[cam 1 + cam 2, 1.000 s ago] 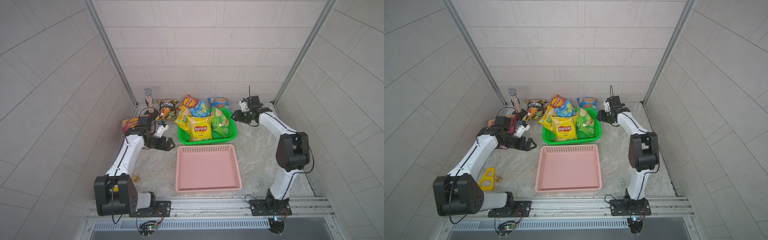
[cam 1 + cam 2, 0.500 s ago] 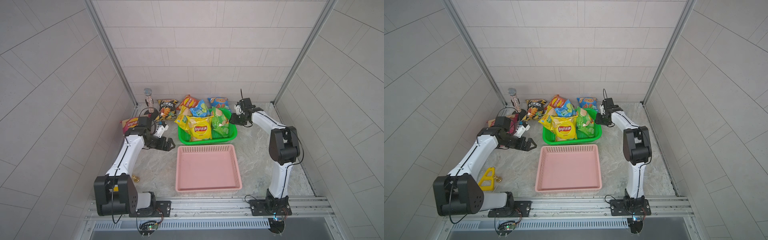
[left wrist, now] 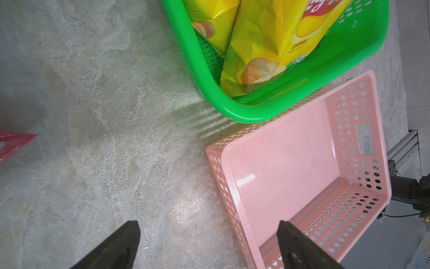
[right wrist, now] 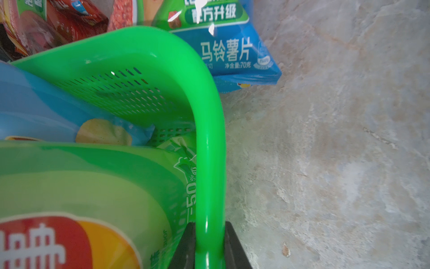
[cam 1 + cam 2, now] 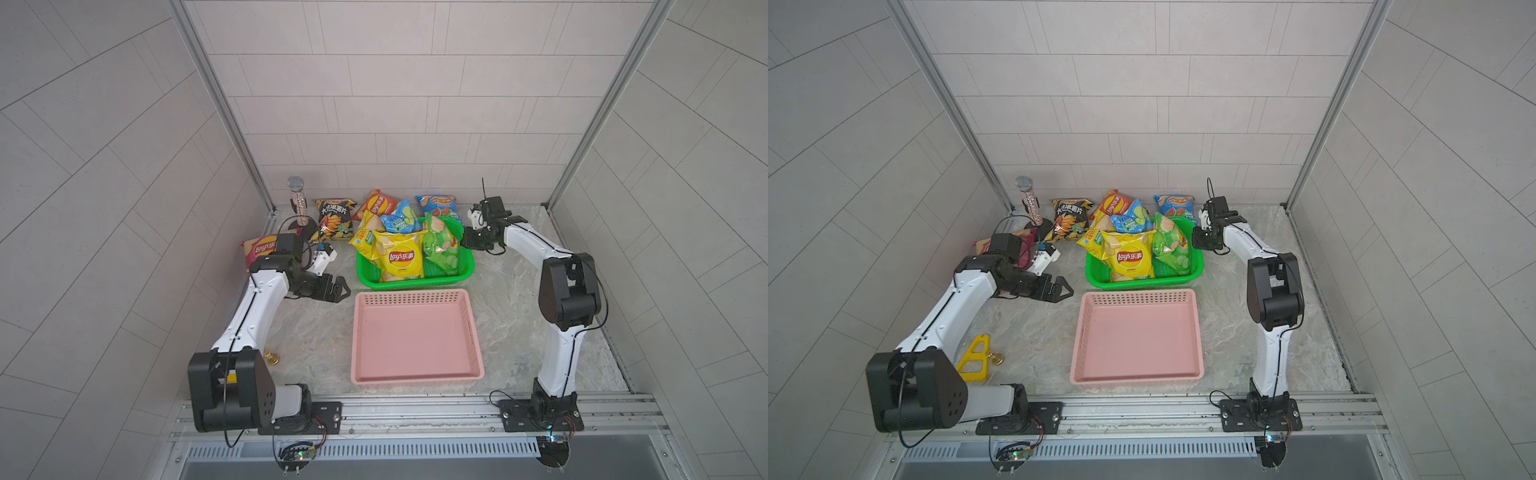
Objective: Put the potato chips into the basket
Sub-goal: Move the basket to the center of the board.
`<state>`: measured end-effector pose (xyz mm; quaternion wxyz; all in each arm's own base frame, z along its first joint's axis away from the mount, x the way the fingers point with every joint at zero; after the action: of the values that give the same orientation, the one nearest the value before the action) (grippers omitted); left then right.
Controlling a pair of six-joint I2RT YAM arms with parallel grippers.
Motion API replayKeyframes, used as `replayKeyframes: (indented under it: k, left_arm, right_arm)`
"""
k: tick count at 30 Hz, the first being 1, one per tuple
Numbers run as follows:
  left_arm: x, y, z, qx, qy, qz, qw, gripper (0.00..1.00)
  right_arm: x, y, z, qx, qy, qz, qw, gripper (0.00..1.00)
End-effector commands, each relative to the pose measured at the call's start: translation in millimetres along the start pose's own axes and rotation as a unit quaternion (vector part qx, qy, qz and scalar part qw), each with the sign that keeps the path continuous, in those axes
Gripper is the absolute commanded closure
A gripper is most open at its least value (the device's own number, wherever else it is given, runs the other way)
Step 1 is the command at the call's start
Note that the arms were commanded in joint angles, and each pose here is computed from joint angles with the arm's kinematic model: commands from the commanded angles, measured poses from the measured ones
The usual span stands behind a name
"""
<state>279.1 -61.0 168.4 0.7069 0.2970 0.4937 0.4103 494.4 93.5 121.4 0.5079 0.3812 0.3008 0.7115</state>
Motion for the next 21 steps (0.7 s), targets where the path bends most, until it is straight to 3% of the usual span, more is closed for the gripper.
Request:
replayKeyframes:
  k: [1, 5, 12, 21]
  left_arm:
    - [2, -3, -2, 0.004, 0.005, -0.005, 1.0, 0.0]
    - [2, -3, -2, 0.004, 0.005, -0.005, 1.0, 0.0]
    - [2, -3, -2, 0.005, 0.005, -0.005, 1.0, 0.0]
    - [2, -3, -1, 0.004, 0.005, -0.005, 1.0, 0.0]
  right_arm:
    - [-22, 15, -4, -0.002, -0.008, -0.029, 1.0, 0.9]
    - [-34, 23, -7, -0.004, -0.016, -0.031, 0.999, 0.96]
    - [-60, 38, -19, -0.009, -0.045, -0.046, 0.998, 0.98]
    - [-105, 55, -37, -0.034, -0.128, -0.073, 0.989, 1.0]
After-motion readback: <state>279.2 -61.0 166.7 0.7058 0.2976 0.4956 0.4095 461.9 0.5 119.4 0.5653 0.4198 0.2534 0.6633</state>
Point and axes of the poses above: each gripper's point midway between its finger pads, its own y axis back along the fingers, its own x axis along the line the jaws close on, z = x × y, the point moved 2 cm from there along y, back along the fingers, and after that the axes turned 10 degrees about y, right-handed, at the moved point
